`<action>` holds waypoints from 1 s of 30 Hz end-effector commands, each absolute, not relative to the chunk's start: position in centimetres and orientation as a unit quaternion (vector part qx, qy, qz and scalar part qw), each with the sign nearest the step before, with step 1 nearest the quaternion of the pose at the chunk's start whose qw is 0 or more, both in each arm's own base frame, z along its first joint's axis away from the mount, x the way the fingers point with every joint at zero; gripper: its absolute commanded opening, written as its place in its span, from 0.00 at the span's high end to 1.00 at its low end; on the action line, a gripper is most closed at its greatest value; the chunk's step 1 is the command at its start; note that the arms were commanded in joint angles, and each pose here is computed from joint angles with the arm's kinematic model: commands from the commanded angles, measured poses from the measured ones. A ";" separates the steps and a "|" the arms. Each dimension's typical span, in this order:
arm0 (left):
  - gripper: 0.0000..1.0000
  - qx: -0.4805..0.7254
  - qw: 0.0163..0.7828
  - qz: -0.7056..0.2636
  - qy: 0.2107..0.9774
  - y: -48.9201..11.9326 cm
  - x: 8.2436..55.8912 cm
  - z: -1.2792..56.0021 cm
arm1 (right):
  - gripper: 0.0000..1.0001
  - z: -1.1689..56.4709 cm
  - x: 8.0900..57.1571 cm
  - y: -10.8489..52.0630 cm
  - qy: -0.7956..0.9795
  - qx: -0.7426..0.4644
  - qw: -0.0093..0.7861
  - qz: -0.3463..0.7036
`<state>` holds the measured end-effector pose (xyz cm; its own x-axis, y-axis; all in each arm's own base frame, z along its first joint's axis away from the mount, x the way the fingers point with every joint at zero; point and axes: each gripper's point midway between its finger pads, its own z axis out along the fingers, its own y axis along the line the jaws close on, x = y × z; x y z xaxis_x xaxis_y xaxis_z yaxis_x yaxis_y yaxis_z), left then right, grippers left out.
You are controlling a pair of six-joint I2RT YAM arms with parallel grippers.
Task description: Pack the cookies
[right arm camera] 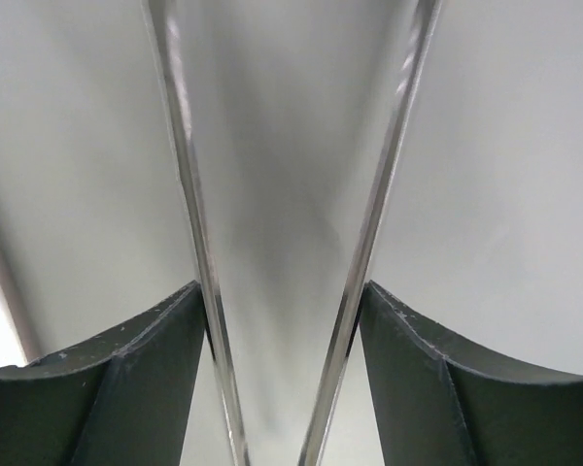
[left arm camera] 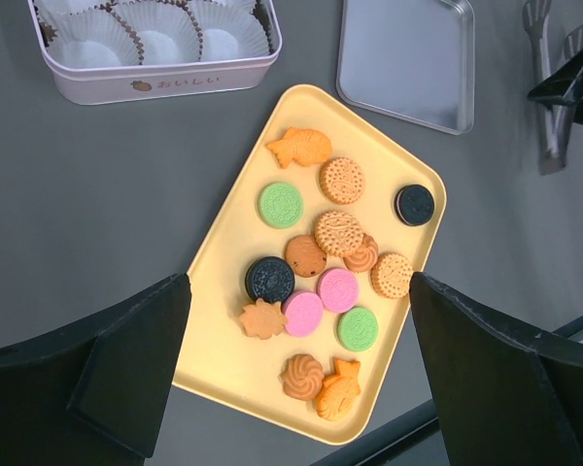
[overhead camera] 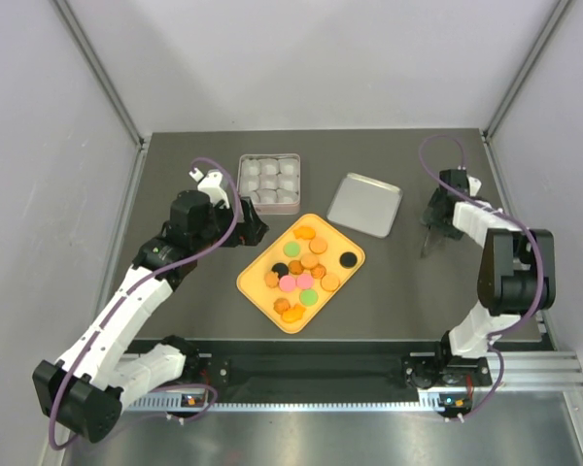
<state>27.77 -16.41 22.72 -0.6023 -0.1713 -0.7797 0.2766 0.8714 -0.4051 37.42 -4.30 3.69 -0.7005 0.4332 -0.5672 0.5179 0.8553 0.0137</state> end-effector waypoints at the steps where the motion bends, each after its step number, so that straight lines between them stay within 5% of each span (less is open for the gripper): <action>1: 0.01 0.031 0.455 -0.251 0.854 -16.4 28.3 23.0 | 0.38 11.0 39.8 -4.4 0.893 0.251 0.371 -0.056; 15: 0.01 0.022 0.448 -0.236 0.862 -16.0 28.6 22.2 | 0.42 19.1 36.4 2.2 0.888 0.152 0.434 -0.003; 30: 0.01 -0.015 0.480 -0.181 0.858 -13.6 29.6 23.6 | 0.49 23.2 27.5 19.3 0.892 -0.105 0.396 0.191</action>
<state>28.65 -14.96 21.46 -0.6051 -0.1745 -0.7768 0.1946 0.9137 -0.3568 29.51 16.61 20.61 -0.6812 0.0058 -0.7321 -0.2138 0.9548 0.2065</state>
